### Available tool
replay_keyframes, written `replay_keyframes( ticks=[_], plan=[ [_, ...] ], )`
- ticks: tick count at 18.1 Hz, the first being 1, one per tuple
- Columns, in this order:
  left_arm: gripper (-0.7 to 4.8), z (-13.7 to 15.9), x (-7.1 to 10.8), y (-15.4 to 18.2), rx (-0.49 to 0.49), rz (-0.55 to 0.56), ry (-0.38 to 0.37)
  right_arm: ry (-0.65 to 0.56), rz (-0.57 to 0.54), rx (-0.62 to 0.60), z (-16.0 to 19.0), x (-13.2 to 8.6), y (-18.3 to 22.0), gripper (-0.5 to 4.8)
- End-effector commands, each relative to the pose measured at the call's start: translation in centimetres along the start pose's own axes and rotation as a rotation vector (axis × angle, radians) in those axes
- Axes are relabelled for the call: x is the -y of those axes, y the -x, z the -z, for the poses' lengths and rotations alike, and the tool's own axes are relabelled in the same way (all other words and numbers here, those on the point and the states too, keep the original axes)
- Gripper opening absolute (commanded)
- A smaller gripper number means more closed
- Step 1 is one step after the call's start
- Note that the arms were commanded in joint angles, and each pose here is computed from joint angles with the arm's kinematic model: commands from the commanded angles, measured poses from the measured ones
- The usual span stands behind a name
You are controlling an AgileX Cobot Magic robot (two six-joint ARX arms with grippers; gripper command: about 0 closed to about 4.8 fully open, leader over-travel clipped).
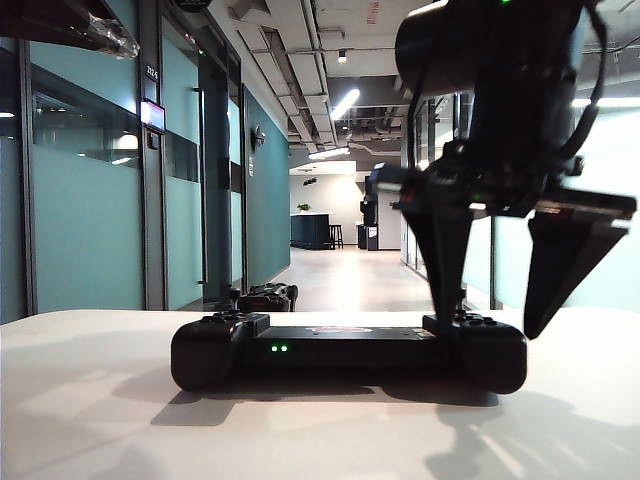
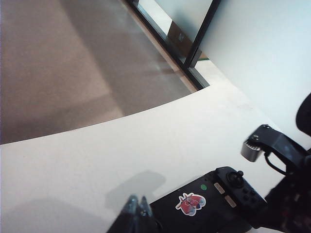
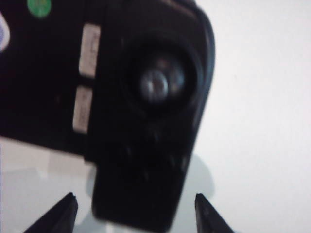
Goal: Push the left joystick on the remote control sitting on the white table forward to make the robot dog walk in a straight line until it approaches the door.
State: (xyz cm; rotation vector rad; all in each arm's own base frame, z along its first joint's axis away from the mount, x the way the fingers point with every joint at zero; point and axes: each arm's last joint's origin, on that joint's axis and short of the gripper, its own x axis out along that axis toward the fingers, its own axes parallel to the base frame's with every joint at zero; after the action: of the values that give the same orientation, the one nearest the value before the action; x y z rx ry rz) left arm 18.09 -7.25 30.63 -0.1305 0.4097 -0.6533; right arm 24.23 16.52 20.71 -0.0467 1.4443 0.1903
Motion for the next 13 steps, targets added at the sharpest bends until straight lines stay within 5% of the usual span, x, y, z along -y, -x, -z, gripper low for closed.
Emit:
replay_keyframes(
  ticks=[1, 11, 13],
  plan=[
    [-0.05, -0.3, 0.1, 0.1, 0.017, 0.009, -0.003, 0.005, 0.000, -0.002, -0.5, -0.3, -0.9, 3.33],
    [-0.05, -0.3, 0.1, 0.1, 0.015, 0.008, -0.003, 0.000, 0.012, -0.019, -1.0, -0.5, -2.6, 3.18],
    [-0.05, -0.3, 0.1, 0.1, 0.014, 0.008, -0.002, -0.001, 0.012, -0.022, -1.0, -0.5, -2.6, 1.44]
  ],
)
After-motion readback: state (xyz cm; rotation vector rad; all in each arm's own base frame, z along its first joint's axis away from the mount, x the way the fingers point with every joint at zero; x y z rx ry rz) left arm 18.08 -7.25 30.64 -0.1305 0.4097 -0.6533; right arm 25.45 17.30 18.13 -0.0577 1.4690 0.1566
